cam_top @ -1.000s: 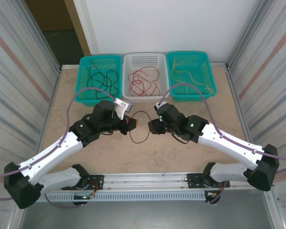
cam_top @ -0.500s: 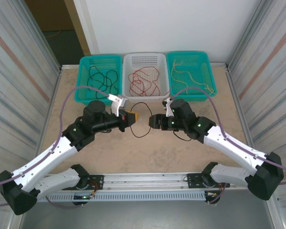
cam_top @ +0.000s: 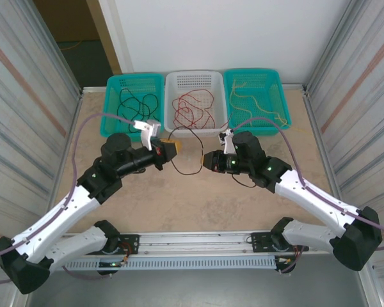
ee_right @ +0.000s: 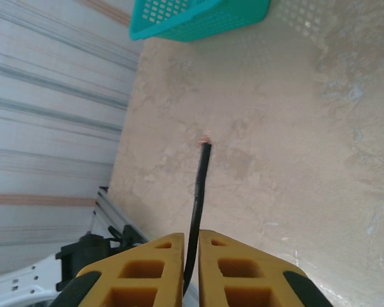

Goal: Untangle the cables

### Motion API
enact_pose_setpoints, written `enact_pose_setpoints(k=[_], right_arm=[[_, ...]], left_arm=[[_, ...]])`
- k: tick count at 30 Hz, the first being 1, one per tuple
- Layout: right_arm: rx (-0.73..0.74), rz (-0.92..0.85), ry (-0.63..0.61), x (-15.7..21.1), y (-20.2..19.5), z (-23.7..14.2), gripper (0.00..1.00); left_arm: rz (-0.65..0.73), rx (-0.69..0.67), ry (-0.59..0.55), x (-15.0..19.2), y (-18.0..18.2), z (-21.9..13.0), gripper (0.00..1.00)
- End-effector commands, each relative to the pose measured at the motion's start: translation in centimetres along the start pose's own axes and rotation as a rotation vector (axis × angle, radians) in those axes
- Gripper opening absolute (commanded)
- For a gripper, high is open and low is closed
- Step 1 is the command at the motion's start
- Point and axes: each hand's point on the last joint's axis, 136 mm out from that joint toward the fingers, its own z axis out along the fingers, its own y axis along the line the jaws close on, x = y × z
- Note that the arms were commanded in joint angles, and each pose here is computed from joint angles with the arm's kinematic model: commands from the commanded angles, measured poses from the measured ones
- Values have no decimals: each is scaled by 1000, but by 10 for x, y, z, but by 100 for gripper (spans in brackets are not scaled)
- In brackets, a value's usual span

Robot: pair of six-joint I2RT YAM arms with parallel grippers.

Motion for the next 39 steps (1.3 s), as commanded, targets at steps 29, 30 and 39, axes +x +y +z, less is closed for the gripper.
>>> enact_pose_setpoints(k=[29,30,39], right_arm=[[224,-129,-32,10,-15,4,48],[228,-129,-36,9,-17,3,49],[263,-160,-27,5,-21,-2,49]], left_arm=[[-154,-586,-433,-155,157,-45,0],[-177,-594,-435,-157,170,-45,0],[-237,-704,-284,-158,276,-5,0]])
